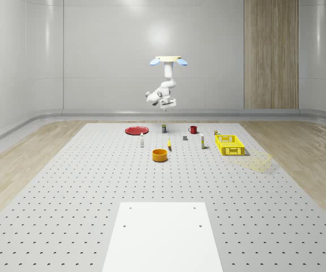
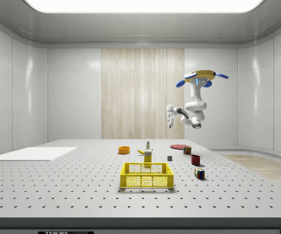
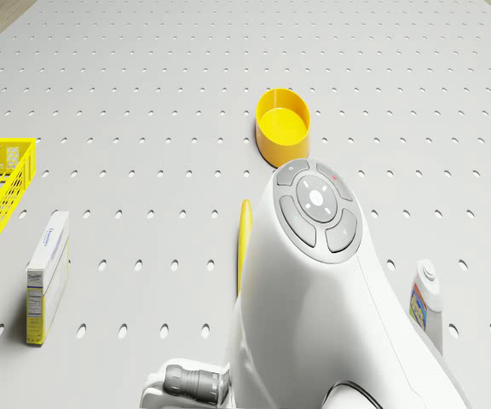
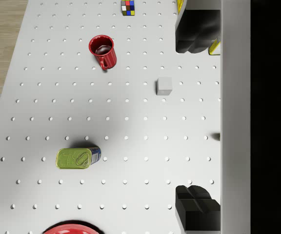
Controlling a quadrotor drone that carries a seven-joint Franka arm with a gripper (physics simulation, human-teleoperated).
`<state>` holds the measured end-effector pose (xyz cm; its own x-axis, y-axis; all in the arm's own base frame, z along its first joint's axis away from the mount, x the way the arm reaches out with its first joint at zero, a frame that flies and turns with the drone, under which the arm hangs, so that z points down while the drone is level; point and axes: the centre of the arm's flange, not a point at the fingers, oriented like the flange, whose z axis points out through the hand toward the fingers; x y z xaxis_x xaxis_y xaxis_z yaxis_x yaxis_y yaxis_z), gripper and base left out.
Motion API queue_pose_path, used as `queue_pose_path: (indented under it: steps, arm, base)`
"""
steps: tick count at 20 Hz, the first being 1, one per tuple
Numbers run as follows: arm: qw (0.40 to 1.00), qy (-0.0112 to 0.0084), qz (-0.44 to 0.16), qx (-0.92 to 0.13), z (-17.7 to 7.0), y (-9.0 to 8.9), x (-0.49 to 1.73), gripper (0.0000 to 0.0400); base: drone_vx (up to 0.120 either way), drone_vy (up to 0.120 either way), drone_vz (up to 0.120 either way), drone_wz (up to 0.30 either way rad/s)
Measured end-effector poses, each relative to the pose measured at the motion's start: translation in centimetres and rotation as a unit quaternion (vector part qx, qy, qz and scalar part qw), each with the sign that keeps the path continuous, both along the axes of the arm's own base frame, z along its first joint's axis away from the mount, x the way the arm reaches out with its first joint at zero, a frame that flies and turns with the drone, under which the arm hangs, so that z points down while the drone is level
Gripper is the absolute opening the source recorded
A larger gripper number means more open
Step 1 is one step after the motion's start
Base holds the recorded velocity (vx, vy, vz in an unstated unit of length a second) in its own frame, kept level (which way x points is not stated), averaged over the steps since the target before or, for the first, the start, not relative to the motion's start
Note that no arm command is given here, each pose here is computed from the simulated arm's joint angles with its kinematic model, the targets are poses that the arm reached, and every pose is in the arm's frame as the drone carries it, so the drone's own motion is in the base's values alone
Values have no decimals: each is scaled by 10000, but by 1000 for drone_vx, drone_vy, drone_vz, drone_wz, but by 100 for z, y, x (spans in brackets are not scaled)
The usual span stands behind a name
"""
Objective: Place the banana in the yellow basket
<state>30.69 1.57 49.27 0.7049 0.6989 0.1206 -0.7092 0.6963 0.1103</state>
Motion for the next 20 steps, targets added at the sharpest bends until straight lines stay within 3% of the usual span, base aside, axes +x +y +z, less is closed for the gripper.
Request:
queue_pose_path:
  steps: [5,10,17,20]
  arm:
    - [9988,15,-12,-484,-15,-95,-1,400]
    - [9977,22,-17,-680,-18,-133,-1,400]
    - [9970,26,-19,-775,-19,-152,-1,400]
    - [9969,27,-19,-791,-19,-155,-1,400]
  base:
    - [112,0,-120,0]
    - [0,104,-120,0]
    - [120,6,-11,0]
    - [120,0,-120,0]
